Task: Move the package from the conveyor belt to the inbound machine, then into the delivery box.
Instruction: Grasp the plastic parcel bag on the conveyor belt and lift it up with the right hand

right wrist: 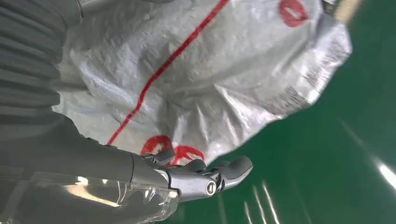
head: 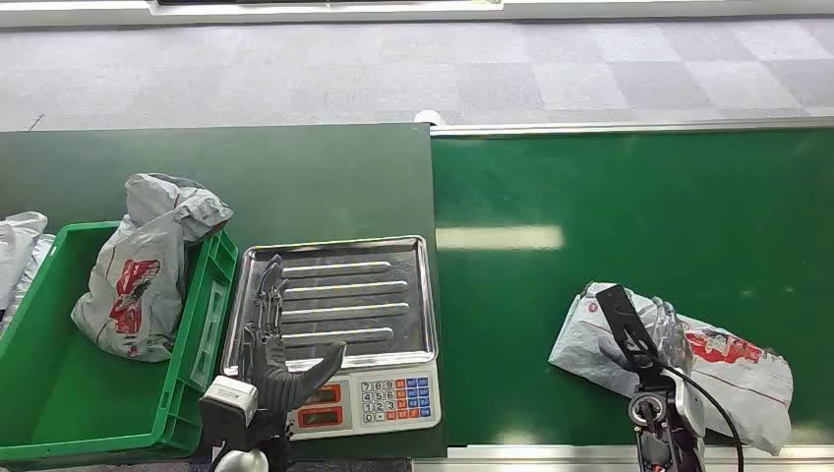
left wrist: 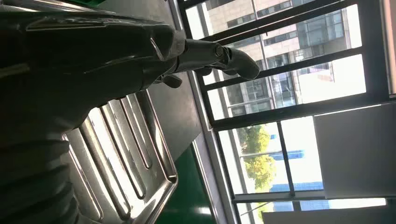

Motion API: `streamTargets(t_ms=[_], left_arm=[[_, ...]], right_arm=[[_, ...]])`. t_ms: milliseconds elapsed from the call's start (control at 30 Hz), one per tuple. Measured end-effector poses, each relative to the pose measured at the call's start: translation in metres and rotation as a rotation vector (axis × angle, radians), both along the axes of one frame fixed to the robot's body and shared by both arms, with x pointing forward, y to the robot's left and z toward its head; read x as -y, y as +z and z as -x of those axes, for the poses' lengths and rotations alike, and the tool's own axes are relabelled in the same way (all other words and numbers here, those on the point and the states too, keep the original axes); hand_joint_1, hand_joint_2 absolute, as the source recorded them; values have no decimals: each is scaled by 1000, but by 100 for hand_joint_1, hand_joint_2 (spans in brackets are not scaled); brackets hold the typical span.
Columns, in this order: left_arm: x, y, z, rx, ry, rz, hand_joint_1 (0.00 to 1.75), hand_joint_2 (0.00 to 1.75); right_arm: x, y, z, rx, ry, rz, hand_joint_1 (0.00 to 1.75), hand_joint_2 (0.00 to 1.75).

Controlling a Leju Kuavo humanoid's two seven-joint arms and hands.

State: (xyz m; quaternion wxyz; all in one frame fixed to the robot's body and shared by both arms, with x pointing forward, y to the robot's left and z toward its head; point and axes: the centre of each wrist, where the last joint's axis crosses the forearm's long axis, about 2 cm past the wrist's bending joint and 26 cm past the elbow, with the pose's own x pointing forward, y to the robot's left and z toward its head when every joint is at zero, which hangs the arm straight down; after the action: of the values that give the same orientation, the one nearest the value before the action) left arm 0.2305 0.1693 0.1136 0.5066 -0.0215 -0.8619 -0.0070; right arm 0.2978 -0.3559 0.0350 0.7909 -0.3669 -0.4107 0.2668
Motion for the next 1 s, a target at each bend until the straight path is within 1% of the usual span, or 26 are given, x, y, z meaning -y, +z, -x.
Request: streamTargets(t_ms=[100,233,300,500,667,733,800,867,1000], left_arm=[[1,0,-1,-2,-2,-1,0,175],[2,0,-4,-4,-9,-4,0,175],[3,-1,-5,-7,-8,-2,0,175],[3,-2,-4,-14,-1,2,0,175],[2,-4,-1,-27,10,1,0,175],[1,-5,0,-30,17,2,0,175],[0,-5,2,-32,25,3,0,175],[-1,-6,4,-29,32,4,0,175],[-2,-5,4,-8,42,6,0,175]], right_arm=[[0,-8,3,-70,10,6,0,175],[0,-16,5,-165,50,15,175,175],[0,-17,4,-173,60,11,175,175],[-1,-14,-3,-139,43,17,175,175],[-4,-9,-6,-42,8,17,175,175],[-7,-7,-6,27,0,5,175,175],[-11,-2,-8,125,1,-7,175,175],[-15,6,-10,249,12,-19,175,175],[-23,31,-16,524,45,-38,175,175]])
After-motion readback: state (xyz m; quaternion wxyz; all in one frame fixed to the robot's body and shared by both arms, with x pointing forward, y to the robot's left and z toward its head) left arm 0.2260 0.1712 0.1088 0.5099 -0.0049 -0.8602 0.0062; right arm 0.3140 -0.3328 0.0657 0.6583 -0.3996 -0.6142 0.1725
